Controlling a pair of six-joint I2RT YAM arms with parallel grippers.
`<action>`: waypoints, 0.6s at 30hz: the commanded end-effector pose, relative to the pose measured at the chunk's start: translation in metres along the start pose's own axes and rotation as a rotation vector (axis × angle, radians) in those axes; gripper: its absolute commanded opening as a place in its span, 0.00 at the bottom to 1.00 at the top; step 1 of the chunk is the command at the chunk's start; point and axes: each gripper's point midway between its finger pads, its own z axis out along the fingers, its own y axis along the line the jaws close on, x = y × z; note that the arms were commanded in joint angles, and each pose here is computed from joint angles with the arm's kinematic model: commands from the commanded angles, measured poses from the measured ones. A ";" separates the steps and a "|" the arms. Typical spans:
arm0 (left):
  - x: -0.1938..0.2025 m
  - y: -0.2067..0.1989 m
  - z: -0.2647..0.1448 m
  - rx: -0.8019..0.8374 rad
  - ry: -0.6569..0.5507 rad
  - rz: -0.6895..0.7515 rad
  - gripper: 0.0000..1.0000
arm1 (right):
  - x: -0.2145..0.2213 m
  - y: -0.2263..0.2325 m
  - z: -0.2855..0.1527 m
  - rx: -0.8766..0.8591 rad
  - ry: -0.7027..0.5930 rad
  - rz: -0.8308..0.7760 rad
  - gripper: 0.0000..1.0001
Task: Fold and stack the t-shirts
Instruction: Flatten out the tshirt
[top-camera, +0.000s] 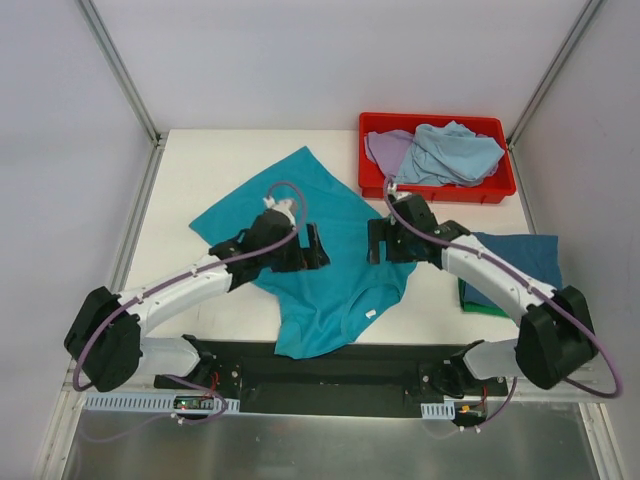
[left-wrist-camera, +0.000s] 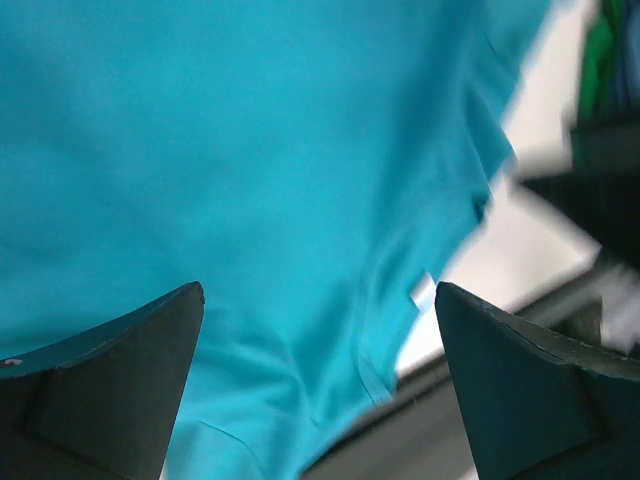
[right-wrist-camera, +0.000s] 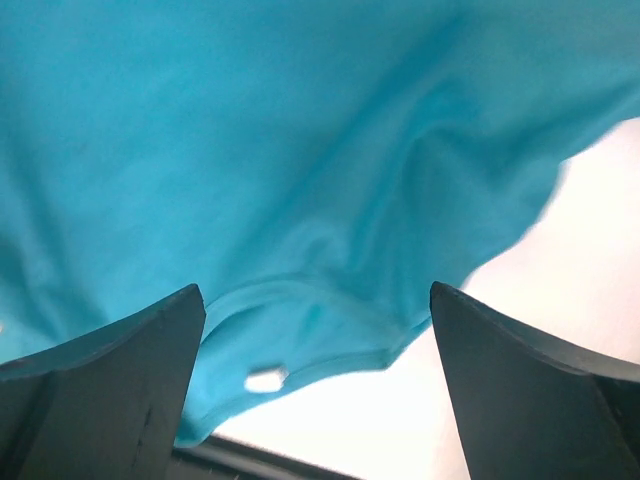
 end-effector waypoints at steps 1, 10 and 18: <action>-0.061 0.068 -0.014 -0.199 -0.168 -0.080 0.99 | 0.051 0.067 -0.015 -0.243 0.071 -0.043 0.96; -0.107 0.149 -0.003 -0.317 -0.168 -0.277 0.99 | 0.124 0.143 -0.001 -0.414 0.245 -0.099 0.97; -0.086 0.184 0.020 -0.327 -0.037 -0.364 0.99 | 0.139 0.097 0.031 -0.217 0.310 -0.033 0.97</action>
